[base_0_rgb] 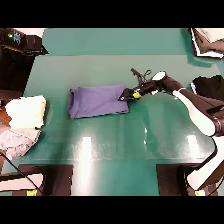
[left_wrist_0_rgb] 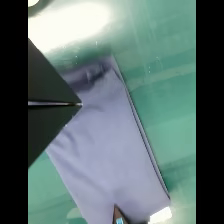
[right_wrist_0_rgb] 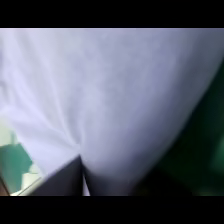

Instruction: Fold the shirts.

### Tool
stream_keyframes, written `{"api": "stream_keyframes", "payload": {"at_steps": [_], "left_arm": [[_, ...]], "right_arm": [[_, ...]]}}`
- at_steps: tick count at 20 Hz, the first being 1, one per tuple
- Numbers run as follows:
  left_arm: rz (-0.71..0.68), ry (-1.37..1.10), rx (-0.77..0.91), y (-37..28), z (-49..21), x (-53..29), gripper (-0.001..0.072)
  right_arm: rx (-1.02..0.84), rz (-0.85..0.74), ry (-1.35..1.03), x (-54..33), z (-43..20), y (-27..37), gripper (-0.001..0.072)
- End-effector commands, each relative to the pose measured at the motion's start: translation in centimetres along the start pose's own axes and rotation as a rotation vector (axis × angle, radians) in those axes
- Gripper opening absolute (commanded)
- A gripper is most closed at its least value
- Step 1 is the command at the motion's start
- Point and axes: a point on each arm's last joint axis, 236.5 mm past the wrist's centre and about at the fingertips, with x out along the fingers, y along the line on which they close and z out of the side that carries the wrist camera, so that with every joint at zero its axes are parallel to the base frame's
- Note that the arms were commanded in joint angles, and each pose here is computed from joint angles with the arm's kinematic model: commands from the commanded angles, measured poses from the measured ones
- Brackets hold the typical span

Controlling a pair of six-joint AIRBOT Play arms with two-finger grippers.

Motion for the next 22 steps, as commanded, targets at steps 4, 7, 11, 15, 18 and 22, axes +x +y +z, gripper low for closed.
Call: {"api": "stream_keyframes", "payload": {"at_steps": [4,7,11,15,18,22], "left_arm": [[-0.038,0.001,-0.004,-0.9,0.0,-0.1,0.0027],[-0.088,-0.002,0.014,-3.0,0.2,0.2,0.0027],[-0.151,0.005,0.07,-7.3,-0.2,2.7,0.0027],[-0.195,-0.011,0.097,-10.6,-0.6,5.7,0.0027],[-0.221,-0.004,0.116,-12.6,-1.3,7.2,0.0027],[-0.24,0.016,0.129,-13.8,-2.1,7.8,0.0027]], "right_arm": [[-0.105,0.0,-0.07,-1.4,2.3,1.7,0.0017],[-0.035,-0.033,-0.215,-9.3,3.8,-0.5,0.0017],[0.079,-0.139,-0.515,-24.0,4.4,-5.7,0.0017],[0.147,-0.367,-0.776,-38.0,3.2,-12.1,0.0016],[0.189,-0.475,-0.955,-46.4,2.8,-15.1,0.0016],[0.186,-0.528,-1.044,-52.0,3.3,-16.6,0.0016]]}}
